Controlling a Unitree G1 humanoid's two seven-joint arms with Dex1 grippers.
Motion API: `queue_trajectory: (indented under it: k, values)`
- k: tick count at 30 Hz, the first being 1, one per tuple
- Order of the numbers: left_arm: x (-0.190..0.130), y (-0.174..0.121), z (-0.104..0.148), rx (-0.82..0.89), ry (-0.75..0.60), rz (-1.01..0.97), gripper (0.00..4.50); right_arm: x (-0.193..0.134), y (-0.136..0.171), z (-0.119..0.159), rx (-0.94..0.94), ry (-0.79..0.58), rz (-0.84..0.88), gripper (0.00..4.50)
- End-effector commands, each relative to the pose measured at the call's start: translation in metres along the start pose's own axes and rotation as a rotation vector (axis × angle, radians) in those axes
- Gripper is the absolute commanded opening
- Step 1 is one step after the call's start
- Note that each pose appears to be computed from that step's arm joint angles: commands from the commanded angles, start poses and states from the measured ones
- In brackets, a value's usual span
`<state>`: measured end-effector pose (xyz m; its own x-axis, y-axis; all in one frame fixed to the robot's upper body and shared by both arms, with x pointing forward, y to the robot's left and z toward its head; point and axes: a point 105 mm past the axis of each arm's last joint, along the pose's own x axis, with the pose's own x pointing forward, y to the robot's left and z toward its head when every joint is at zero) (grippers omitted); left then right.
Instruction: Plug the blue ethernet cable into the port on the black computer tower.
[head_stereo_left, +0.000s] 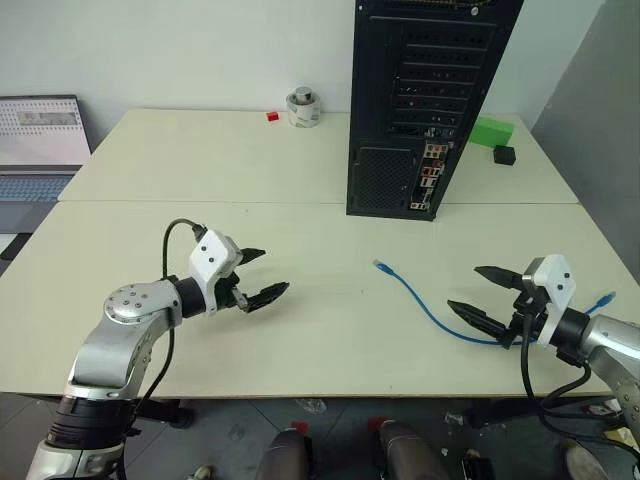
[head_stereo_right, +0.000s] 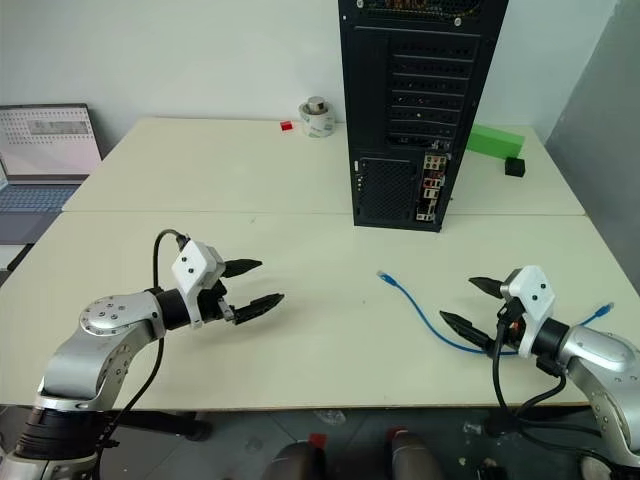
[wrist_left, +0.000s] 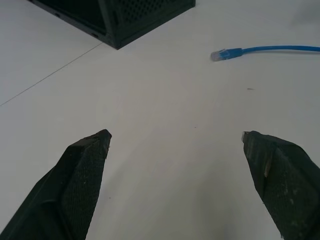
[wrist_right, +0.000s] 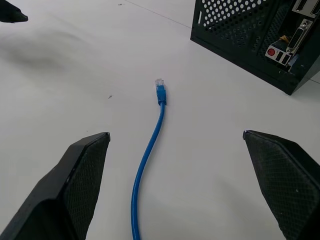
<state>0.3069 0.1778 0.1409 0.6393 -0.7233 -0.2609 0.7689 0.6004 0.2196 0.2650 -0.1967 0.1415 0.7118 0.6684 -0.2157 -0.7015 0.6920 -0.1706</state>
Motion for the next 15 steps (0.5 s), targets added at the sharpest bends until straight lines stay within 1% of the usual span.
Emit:
queue_trajectory:
  k: [1, 9, 15]
  values:
    - [-0.005, -0.002, 0.011, 0.037, -0.022, -0.019, 4.47, -0.002, 0.002, 0.012, -0.033, -0.032, 0.007, 4.50]
    - [-0.005, -0.007, 0.003, 0.038, 0.001, -0.025, 4.47, 0.004, 0.004, 0.012, -0.037, -0.017, 0.022, 4.50]
    - [-0.004, -0.016, -0.005, 0.023, 0.016, -0.032, 4.47, 0.021, 0.010, 0.014, -0.046, -0.021, 0.054, 4.50]
